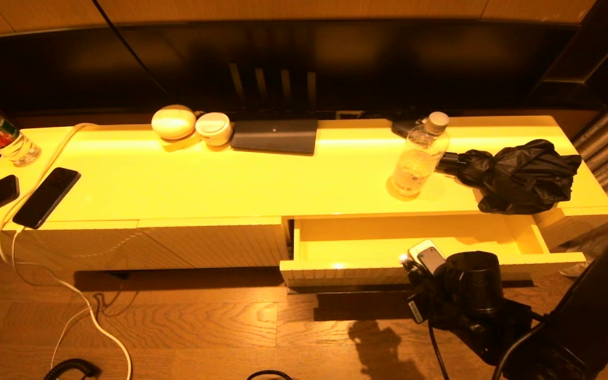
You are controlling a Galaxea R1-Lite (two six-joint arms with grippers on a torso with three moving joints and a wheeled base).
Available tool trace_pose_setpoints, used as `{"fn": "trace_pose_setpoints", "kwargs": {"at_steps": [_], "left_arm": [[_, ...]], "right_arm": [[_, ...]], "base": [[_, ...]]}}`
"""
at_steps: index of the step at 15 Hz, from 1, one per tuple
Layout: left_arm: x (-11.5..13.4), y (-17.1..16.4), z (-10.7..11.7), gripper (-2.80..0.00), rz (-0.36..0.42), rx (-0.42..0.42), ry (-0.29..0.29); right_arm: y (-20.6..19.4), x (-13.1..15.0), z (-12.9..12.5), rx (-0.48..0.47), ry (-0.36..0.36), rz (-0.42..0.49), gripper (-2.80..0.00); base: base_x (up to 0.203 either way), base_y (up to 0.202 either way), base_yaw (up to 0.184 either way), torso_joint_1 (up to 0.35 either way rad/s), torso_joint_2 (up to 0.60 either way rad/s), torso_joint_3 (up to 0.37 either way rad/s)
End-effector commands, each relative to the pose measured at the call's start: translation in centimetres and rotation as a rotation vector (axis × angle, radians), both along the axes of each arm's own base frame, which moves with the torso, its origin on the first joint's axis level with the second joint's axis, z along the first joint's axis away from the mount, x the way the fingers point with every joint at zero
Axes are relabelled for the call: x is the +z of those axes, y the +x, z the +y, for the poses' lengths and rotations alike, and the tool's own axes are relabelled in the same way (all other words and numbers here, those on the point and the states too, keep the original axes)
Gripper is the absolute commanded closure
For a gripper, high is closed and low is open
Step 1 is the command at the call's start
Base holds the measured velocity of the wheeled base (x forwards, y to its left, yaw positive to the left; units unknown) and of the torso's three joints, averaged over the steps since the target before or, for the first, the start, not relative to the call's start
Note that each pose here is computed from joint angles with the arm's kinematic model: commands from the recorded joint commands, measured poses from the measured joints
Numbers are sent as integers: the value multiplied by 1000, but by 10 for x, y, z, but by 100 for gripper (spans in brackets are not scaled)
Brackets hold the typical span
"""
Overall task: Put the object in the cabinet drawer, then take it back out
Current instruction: Close the drawer
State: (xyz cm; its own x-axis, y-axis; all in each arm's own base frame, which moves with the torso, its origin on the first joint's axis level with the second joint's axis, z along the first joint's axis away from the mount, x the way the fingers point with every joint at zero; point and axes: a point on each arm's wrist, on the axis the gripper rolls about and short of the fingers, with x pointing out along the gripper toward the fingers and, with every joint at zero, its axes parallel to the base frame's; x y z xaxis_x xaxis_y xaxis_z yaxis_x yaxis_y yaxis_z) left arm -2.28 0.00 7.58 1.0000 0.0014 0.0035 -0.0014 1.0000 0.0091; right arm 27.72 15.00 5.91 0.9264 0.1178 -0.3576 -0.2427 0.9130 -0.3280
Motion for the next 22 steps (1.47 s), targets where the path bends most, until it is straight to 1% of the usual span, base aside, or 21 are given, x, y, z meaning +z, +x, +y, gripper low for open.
{"fn": "trace_pose_setpoints", "kwargs": {"at_steps": [1, 3, 5, 7, 14, 17, 22], "left_arm": [[0, 0, 0, 0, 0, 0, 0], [0, 0, 0, 0, 0, 0, 0], [0, 0, 0, 0, 1, 0, 0], [0, 0, 0, 0, 0, 0, 0], [0, 0, 0, 0, 0, 0, 0], [0, 0, 0, 0, 0, 0, 0], [0, 0, 0, 0, 0, 0, 0]], "right_arm": [[12, -5, 5, -34, -4, -50, 0], [20, -7, 8, -50, -6, -107, 0], [26, -7, 10, -51, -13, -140, 0], [31, -8, 13, -52, -7, -151, 0], [57, -17, 9, -97, 16, -196, 0], [66, -17, 13, -119, 27, -226, 0], [78, -12, 16, -129, 47, -267, 0]], "base": [[0, 0, 0, 0, 0, 0], [0, 0, 0, 0, 0, 0], [0, 0, 0, 0, 0, 0], [0, 0, 0, 0, 0, 0], [0, 0, 0, 0, 0, 0], [0, 0, 0, 0, 0, 0], [0, 0, 0, 0, 0, 0]]}}
